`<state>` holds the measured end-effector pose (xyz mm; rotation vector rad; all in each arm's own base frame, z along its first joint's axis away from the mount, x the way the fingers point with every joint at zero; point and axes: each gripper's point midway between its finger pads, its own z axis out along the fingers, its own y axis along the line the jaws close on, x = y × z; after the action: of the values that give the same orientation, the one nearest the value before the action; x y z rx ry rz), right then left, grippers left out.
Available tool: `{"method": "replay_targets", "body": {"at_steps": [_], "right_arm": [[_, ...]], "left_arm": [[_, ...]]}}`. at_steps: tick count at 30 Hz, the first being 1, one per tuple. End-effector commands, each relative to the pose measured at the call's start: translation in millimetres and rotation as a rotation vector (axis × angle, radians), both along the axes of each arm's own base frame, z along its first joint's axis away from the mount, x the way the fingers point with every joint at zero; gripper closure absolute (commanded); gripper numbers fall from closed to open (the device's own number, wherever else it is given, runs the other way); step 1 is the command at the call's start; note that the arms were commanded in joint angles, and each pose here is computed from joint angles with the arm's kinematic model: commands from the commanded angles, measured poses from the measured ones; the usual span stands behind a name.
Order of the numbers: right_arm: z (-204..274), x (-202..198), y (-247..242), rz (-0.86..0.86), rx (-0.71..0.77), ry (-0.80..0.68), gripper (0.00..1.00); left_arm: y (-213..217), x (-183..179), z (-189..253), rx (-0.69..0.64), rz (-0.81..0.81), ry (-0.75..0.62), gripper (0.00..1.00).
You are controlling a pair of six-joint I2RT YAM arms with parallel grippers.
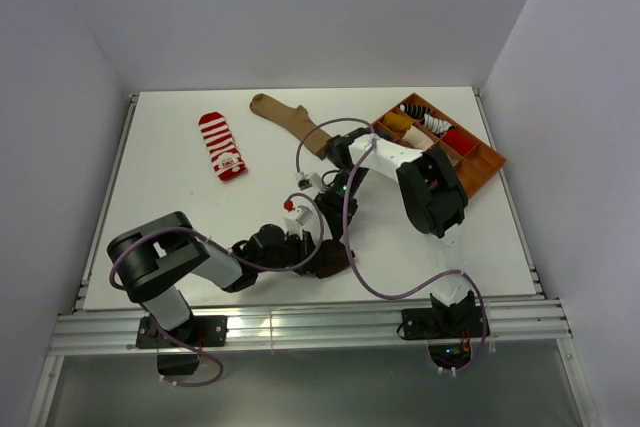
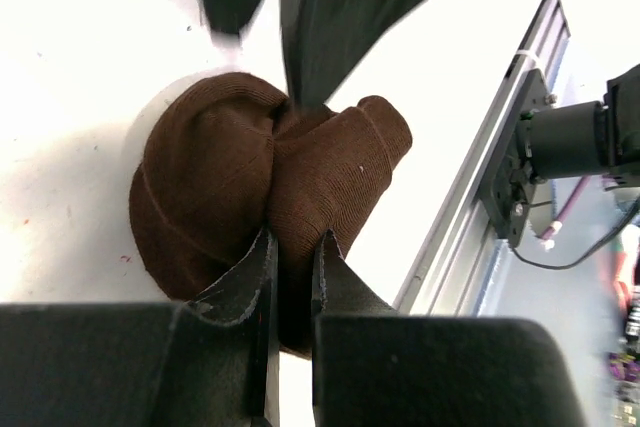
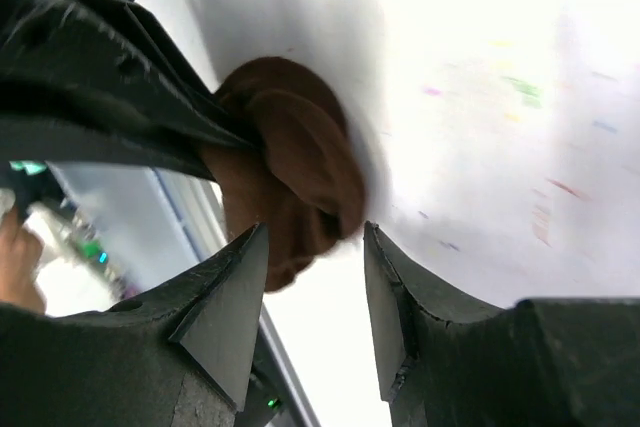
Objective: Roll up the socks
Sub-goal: Roll the sock at the center of the board.
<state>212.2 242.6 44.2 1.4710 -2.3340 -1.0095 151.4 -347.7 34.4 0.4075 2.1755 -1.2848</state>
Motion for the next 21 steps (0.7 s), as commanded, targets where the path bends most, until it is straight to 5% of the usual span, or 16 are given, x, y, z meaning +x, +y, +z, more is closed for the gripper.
{"method": "replay_targets", "body": {"at_steps": [1, 10, 21], "right_arm": [[25.9, 23.4, 3.2, -0.056, 0.098, -0.118, 0.49], [49.7, 53.5, -17.0, -0.127, 0.185, -0.43, 0.47], [55.6, 29.0, -31.6, 0.007, 0.279, -0.723, 0.41]], "left_arm": [[26.3, -18.1, -40.1, 0.111, -0.009, 0.132, 1.0], [30.3, -15.1, -45.5, 0.047, -0.005, 0.295, 1.0], [35.5, -8.7, -45.7, -0.012, 0.01, 0.536, 1.0]]}}
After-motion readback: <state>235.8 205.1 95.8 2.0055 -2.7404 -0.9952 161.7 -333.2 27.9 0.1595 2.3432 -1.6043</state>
